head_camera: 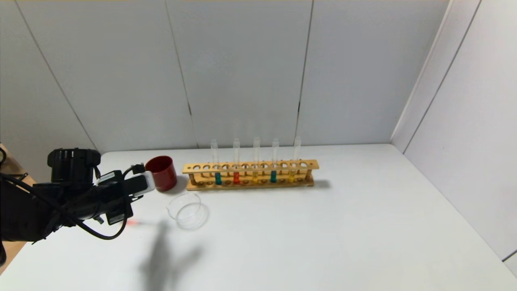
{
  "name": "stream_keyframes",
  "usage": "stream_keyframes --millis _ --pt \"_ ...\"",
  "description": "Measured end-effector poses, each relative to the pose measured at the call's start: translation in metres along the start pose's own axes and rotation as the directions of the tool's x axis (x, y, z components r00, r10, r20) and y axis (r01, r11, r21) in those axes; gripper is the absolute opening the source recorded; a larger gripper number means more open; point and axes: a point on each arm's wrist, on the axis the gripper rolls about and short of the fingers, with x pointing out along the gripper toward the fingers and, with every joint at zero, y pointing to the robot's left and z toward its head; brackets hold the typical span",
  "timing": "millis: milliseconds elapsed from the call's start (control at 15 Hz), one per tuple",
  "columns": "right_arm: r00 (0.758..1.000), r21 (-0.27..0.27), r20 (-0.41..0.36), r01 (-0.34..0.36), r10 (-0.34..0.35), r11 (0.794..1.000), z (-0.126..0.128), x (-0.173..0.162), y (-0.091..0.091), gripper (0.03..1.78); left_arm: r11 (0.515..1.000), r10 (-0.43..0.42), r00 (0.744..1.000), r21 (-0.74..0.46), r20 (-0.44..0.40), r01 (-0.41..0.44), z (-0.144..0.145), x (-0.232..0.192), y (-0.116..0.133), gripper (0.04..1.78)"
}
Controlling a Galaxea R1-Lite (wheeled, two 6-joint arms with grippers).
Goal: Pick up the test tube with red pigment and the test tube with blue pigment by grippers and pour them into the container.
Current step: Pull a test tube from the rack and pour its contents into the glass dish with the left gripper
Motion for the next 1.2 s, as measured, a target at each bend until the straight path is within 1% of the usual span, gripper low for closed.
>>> stream_keyframes --millis 133,267,467,733,1200 --pt "1.0 0.0 0.0 0.0 0.0 1.0 0.0 0.0 0.0 1.75 1.0 -0.004 1.0 0.015 -0.014 0.004 0.002 0.002 -0.002 0.31" --pt "1.0 0.0 0.0 0.0 0.0 1.0 0.0 0.0 0.0 1.75 0.999 -0.002 0.999 0.045 -0.047 0.004 0.001 0.005 -0.004 0.31" --pt "1.0 0.0 0.0 0.0 0.0 1.0 0.0 0.0 0.0 1.75 0.997 -0.02 0.999 0.067 -0.043 0.023 0.006 0.01 -0.009 0.31" --pt "1.0 0.0 0.0 0.0 0.0 1.0 0.0 0.0 0.0 1.75 0.994 -0.023 0.998 0.101 -0.064 0.029 0.02 0.015 -0.017 0.31" --pt "1.0 0.0 0.0 0.0 0.0 1.0 0.0 0.0 0.0 1.75 0.988 -0.035 0.995 0.143 -0.094 0.049 0.032 0.027 -0.027 0.31"
